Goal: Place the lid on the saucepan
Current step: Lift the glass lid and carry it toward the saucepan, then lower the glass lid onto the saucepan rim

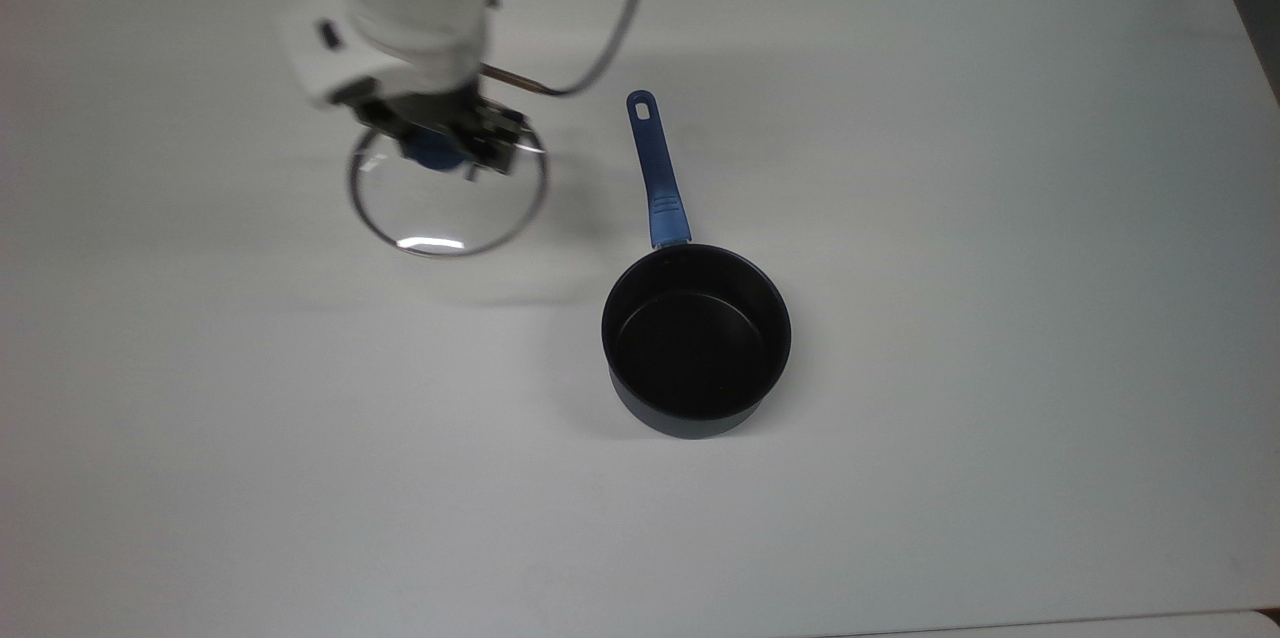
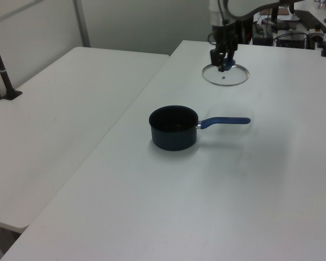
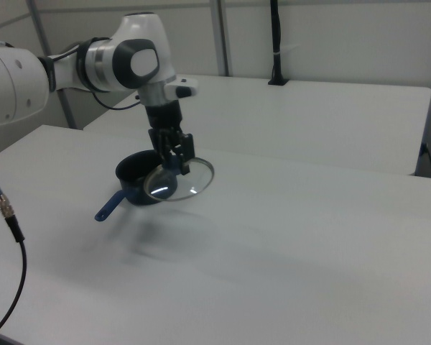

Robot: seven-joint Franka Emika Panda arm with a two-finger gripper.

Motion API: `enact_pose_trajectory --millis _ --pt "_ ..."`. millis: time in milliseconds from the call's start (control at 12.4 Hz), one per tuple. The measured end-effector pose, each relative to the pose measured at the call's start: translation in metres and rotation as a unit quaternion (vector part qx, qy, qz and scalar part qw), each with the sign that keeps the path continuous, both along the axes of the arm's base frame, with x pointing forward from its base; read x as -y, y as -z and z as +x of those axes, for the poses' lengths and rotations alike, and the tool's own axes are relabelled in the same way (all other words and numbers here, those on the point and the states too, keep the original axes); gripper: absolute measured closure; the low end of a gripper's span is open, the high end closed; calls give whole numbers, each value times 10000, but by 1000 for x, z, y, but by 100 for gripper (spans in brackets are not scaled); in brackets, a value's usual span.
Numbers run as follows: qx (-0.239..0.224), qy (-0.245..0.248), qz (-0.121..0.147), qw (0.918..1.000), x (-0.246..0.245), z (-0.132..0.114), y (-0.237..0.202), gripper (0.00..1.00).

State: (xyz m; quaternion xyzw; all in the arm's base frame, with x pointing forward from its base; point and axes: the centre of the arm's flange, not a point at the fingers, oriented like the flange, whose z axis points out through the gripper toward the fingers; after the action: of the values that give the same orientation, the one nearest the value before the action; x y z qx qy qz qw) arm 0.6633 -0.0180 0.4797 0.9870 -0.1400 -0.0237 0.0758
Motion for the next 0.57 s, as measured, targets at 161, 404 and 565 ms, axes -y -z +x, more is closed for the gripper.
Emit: enact_pose_trajectory --millis 161,404,565 --pt "-16 115 -90 9999 -61 15 17 42" --pt "72 279 -234 9993 -136 21 35 42" --pt "190 370 -259 9988 -167 21 34 42"
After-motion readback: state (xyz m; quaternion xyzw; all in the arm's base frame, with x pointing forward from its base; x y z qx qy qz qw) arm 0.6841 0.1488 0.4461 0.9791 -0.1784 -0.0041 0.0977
